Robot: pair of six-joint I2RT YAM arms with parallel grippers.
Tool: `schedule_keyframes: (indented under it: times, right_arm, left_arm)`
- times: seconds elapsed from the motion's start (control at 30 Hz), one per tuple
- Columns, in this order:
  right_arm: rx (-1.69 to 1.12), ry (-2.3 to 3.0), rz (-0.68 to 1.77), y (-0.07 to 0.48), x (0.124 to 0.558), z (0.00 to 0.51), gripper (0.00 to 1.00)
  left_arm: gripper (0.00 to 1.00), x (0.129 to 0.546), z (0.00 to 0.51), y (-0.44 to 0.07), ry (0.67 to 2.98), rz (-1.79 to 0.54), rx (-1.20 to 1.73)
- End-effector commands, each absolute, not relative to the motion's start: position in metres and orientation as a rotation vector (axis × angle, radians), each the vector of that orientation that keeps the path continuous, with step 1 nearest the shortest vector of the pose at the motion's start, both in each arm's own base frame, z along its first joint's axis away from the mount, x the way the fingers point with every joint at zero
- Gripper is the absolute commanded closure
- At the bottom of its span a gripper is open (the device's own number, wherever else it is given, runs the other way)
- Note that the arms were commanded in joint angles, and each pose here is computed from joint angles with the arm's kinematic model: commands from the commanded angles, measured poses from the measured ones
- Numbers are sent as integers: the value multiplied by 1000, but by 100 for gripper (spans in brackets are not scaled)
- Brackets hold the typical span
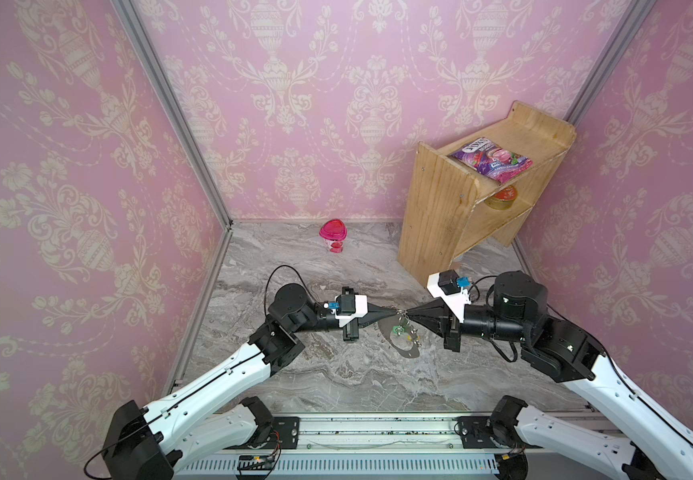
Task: Put the keys on the keyring
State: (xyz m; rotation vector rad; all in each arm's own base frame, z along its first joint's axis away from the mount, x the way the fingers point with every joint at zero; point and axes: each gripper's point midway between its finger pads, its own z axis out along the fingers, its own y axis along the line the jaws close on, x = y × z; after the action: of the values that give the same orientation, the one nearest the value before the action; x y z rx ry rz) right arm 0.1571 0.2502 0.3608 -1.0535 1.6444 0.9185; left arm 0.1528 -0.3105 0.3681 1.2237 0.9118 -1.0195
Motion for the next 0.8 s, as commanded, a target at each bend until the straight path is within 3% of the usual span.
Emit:
schedule_keyframes:
  times: [0.0, 0.5, 0.77]
  right_arm:
    - [-1051, 1633, 949, 252, 155, 362, 98]
    - [-1012, 1675, 1018, 259, 157, 344, 100]
    - [-983, 1660, 930, 246, 160, 354, 79]
  left_arm:
    - [100, 148, 385, -305, 853, -1014, 1191]
    - [100, 148, 398, -302, 811, -1025, 1142]
    - [100, 146, 394, -302, 824, -1046, 1154]
